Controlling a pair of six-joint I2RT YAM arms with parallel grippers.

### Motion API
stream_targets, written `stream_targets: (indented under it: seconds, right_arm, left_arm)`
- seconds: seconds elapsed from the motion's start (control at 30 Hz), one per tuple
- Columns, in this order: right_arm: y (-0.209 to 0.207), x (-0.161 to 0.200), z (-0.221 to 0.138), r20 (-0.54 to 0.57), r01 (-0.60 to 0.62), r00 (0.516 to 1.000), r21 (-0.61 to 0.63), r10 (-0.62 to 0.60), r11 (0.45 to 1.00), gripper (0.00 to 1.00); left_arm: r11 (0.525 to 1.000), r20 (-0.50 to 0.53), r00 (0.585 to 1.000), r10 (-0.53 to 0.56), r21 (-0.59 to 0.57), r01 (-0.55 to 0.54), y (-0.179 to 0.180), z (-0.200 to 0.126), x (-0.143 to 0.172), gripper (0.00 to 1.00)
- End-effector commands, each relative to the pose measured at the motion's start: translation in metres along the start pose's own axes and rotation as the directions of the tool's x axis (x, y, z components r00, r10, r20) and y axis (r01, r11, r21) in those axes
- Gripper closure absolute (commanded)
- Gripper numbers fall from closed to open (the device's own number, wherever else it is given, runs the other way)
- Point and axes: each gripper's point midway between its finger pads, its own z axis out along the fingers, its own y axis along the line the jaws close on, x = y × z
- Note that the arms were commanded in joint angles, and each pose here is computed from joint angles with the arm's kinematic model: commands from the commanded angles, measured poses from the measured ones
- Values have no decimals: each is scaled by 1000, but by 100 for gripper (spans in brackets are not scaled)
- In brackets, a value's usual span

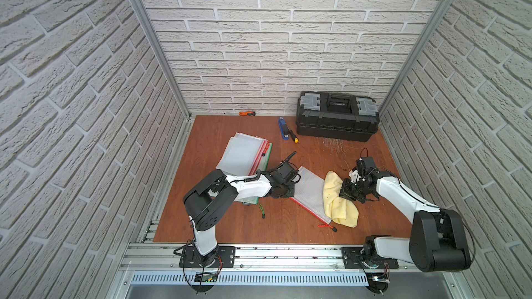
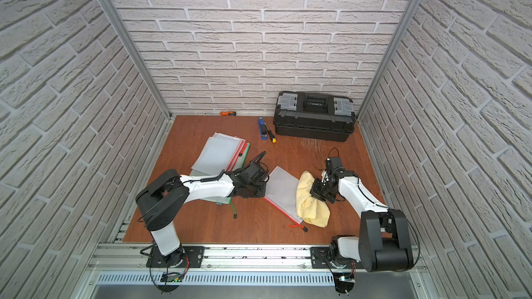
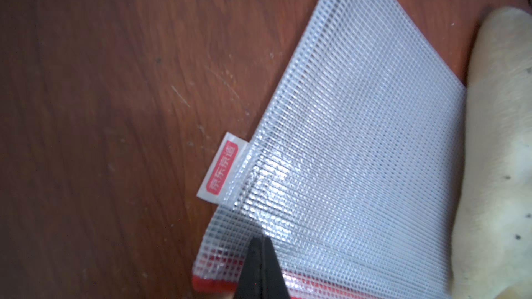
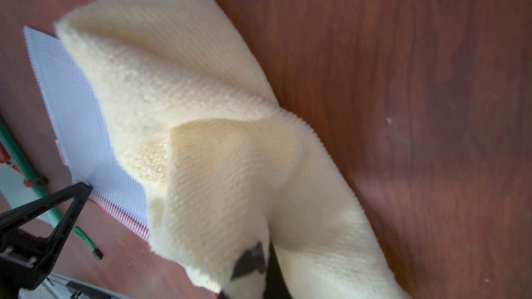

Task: Wipe the document bag
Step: Wipe the dirt from the document bag.

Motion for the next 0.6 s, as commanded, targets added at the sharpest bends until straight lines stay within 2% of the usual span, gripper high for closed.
stream_targets:
  seconds: [0.0, 0.17, 0.3, 0.4, 0.5, 0.57]
  right_arm:
    - [31, 6, 4, -39, -6, 999, -121, 1, 993, 98]
    - [102, 20, 30, -77, 162, 982, -133, -173, 978, 98]
    - [145, 33, 55, -114, 201, 968, -186, -225, 962, 98]
    - [152, 29, 62, -114, 210, 966, -190, -234, 959, 98]
    - [137, 22, 62, -113, 225, 965, -121, -238, 967, 98]
    - [119, 17, 59, -107, 193, 973, -97, -203, 976, 98]
  left_arm:
    - [996, -51, 999, -12, -94, 7, 29, 3, 18, 100]
    - [996, -53, 998, -17, -86, 13, 26, 4, 17, 100]
    - [996, -46, 999, -28, -82, 25, 25, 3, 15, 100]
    - [996, -41, 999, -34, -78, 31, 23, 2, 14, 100]
    - [997, -47, 998, -29, -78, 26, 22, 2, 13, 100]
    - [996, -51, 998, -25, -83, 20, 21, 2, 13, 100]
